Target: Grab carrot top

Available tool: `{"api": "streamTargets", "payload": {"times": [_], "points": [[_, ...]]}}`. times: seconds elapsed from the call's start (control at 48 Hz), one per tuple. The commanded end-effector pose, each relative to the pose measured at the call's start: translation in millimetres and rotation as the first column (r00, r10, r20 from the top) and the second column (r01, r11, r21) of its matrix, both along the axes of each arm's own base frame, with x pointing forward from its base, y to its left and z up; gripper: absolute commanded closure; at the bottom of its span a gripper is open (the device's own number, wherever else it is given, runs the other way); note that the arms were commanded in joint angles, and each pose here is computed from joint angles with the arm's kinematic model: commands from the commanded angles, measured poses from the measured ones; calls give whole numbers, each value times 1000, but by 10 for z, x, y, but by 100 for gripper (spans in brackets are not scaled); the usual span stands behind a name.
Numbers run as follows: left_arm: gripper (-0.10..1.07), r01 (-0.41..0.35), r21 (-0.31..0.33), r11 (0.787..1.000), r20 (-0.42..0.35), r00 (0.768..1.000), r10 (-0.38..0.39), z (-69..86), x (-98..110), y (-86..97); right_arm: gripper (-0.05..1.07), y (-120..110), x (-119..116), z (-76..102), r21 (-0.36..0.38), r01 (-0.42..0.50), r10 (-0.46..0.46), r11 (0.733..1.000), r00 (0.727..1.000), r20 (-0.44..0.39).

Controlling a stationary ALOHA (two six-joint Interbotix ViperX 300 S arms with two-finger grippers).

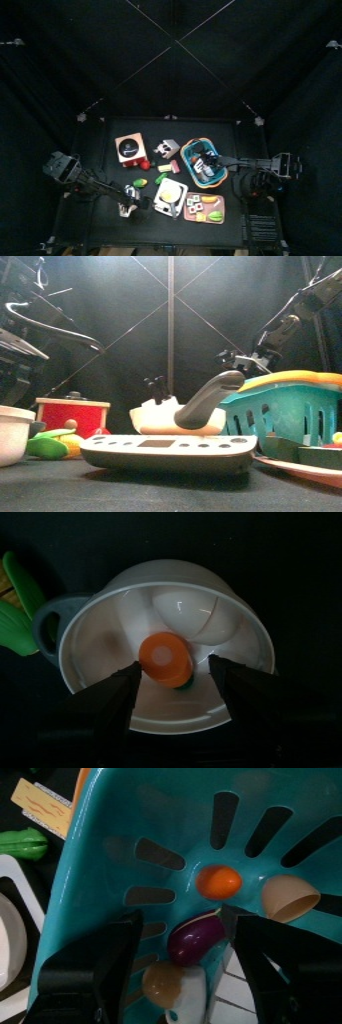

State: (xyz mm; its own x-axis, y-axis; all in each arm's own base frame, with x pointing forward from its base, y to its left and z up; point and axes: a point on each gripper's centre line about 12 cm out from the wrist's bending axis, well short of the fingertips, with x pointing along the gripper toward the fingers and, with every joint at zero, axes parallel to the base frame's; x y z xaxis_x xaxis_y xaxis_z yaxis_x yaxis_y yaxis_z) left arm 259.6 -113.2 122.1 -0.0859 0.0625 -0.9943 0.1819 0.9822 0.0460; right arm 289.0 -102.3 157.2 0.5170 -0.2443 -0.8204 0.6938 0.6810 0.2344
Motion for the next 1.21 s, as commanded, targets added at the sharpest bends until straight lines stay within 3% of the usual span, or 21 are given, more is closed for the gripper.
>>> {"api": "streamTargets", "payload": {"times": [0.0,0.729,1.062,1.188], "points": [[6,-8,1,1000,16,1000,8,38,29,0,8,-5,22,53,-6,-2,2,1000,1000,24],[6,4,-8,1000,76,997,-4,-115,1,59,8,-7,31,9,-5,-6,6,1000,1000,12],[23,1,-16,1000,92,996,1,-115,21,64,8,-6,26,3,-4,-6,6,1000,1000,9],[25,3,-16,1000,95,995,-2,-104,34,60,8,-6,27,4,-5,-6,6,1000,1000,11]]}}
